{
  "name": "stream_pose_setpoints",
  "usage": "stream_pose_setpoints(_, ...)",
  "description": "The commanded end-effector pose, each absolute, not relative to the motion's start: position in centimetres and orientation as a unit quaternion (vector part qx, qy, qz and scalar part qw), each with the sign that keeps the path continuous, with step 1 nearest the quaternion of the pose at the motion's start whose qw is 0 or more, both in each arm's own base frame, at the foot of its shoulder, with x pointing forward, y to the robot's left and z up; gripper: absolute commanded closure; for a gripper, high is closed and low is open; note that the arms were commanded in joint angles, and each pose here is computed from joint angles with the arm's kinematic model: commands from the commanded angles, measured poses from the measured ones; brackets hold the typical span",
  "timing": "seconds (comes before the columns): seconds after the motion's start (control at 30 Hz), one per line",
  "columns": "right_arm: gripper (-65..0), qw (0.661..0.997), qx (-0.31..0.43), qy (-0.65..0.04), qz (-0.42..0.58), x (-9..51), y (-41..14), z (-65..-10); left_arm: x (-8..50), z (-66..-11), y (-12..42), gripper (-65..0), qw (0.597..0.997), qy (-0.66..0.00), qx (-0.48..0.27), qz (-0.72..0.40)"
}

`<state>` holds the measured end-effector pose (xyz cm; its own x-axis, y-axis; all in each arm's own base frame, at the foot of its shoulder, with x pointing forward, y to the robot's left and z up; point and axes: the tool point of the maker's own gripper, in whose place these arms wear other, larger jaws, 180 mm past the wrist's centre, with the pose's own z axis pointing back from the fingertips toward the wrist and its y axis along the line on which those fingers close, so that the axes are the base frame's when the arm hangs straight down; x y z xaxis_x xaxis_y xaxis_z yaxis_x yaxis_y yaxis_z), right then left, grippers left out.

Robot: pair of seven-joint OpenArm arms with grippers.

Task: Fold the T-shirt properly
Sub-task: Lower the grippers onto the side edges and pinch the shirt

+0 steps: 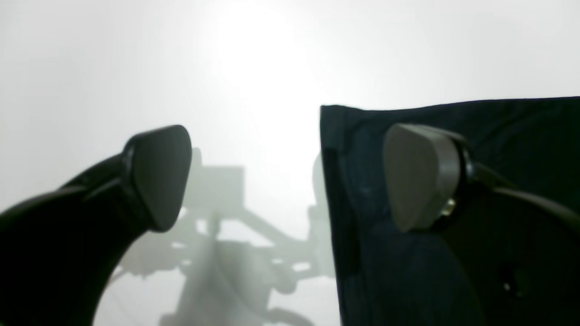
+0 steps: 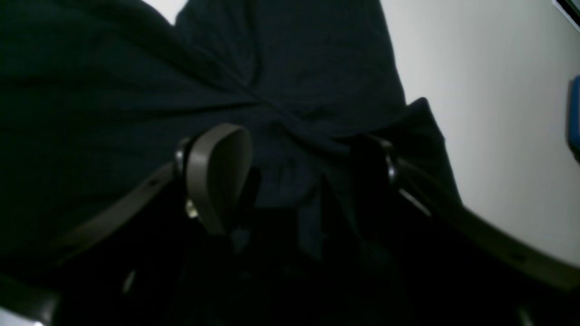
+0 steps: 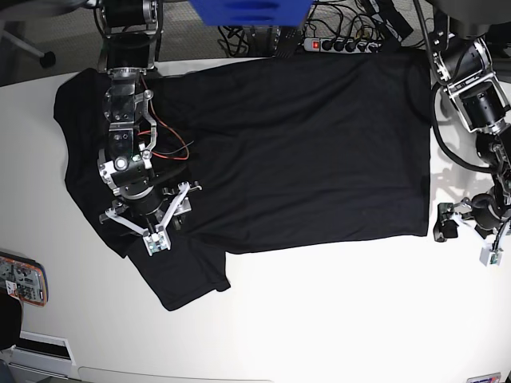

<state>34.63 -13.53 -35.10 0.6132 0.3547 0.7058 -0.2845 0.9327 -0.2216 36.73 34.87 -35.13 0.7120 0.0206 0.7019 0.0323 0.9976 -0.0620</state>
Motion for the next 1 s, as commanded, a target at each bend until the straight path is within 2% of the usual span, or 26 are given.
stream_pose_setpoints(0.0, -37.3, 0.883, -0.049, -0.432, 0.177, 35.7, -13.6, -33.2, 37.9, -32.9, 35.6, -65.0, 0.912, -0.409, -0.028, -0.007)
stream_pose_setpoints(0.27, -37.3, 0.883, -0.049, -0.431, 0.177, 35.7, -13.6, -33.2, 37.9, -33.0, 34.8, -64.7, 0.914, -0.404, -0.037, -0.028)
stream_pose_setpoints(0.47, -37.3, 0.883, -0.049, -0.431, 0.177, 35.7, -13.6, -33.2, 38.4, -32.6, 35.7, -45.4, 0.912, -0.409, -0.028, 0.004)
stream_pose_setpoints(0.6, -37.3, 0.883, -0.049, -0.431, 0.177, 35.7, -13.6, -33.2, 39.3, -34.1, 35.8, -38.6, 0.918, -0.391, -0.058, 0.033)
stream_pose_setpoints(0.77, -37.3, 0.880, -0.050, -0.438, 0.177, 35.8, -13.5, -32.7, 40.2, -36.8, 35.1, -37.4, 0.913, -0.389, -0.103, 0.075)
stream_pose_setpoints(0.97, -37.3, 0.885, -0.049, -0.427, 0.178, 34.4, -13.6, -33.6, 40.2, -40.1, 31.7, -37.1, 0.927, -0.359, -0.108, 0.020)
